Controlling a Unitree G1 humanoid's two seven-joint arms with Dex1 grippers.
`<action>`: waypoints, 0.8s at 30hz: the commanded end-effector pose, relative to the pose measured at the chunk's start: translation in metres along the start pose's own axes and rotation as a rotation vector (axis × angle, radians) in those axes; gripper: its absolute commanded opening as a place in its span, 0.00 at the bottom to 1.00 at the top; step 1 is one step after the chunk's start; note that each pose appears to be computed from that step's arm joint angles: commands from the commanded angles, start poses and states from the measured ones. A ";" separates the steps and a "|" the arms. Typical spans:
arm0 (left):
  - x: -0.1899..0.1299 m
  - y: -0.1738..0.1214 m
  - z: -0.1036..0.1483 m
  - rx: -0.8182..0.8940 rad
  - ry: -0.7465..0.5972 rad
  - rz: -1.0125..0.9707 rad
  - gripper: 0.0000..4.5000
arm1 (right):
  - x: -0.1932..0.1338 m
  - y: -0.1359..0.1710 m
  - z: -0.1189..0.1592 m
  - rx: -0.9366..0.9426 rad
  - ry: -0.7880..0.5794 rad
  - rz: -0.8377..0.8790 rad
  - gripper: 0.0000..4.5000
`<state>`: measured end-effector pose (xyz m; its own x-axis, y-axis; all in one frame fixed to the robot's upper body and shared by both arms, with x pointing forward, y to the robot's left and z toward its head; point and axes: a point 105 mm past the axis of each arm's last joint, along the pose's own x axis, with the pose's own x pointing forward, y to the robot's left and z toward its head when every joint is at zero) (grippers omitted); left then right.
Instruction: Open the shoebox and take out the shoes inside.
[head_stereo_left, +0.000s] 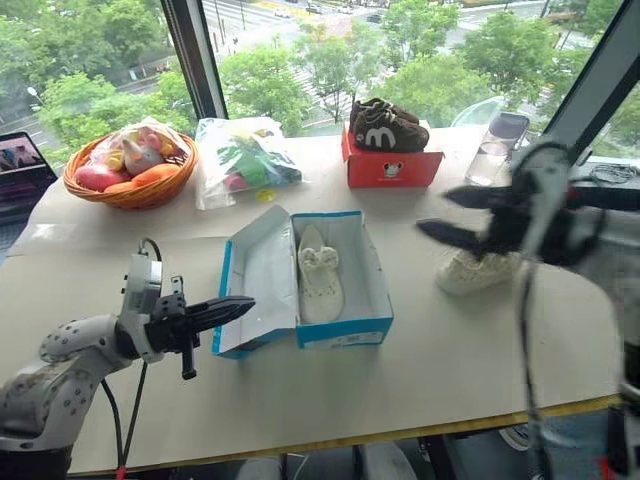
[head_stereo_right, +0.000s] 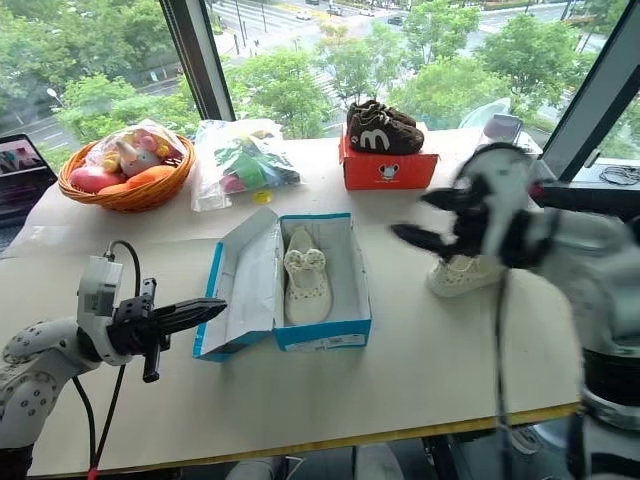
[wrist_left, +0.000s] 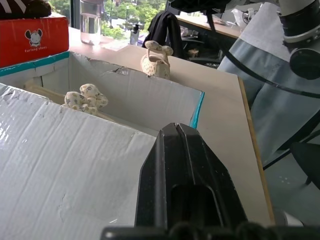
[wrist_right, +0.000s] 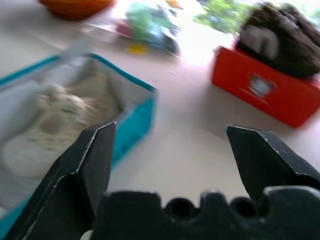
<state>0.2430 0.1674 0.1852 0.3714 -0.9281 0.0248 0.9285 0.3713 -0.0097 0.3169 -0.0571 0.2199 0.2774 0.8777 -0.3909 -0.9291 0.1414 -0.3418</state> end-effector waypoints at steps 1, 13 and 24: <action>0.001 -0.002 0.004 0.023 -0.011 -0.003 0.00 | 0.011 -0.020 -0.004 -0.108 0.066 -0.016 0.92; 0.001 -0.009 -0.001 0.011 -0.001 -0.003 0.00 | 0.057 -0.039 -0.022 -0.103 0.112 -0.019 0.92; 0.001 -0.006 0.000 0.020 0.001 0.012 0.00 | 0.062 -0.044 -0.034 -0.061 0.124 -0.066 0.63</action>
<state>0.2396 0.1667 0.1774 0.3914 -0.9202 0.0096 0.9198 0.3909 -0.0350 0.3850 -0.0265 0.1652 0.3608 0.7802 -0.5111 -0.9082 0.1691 -0.3829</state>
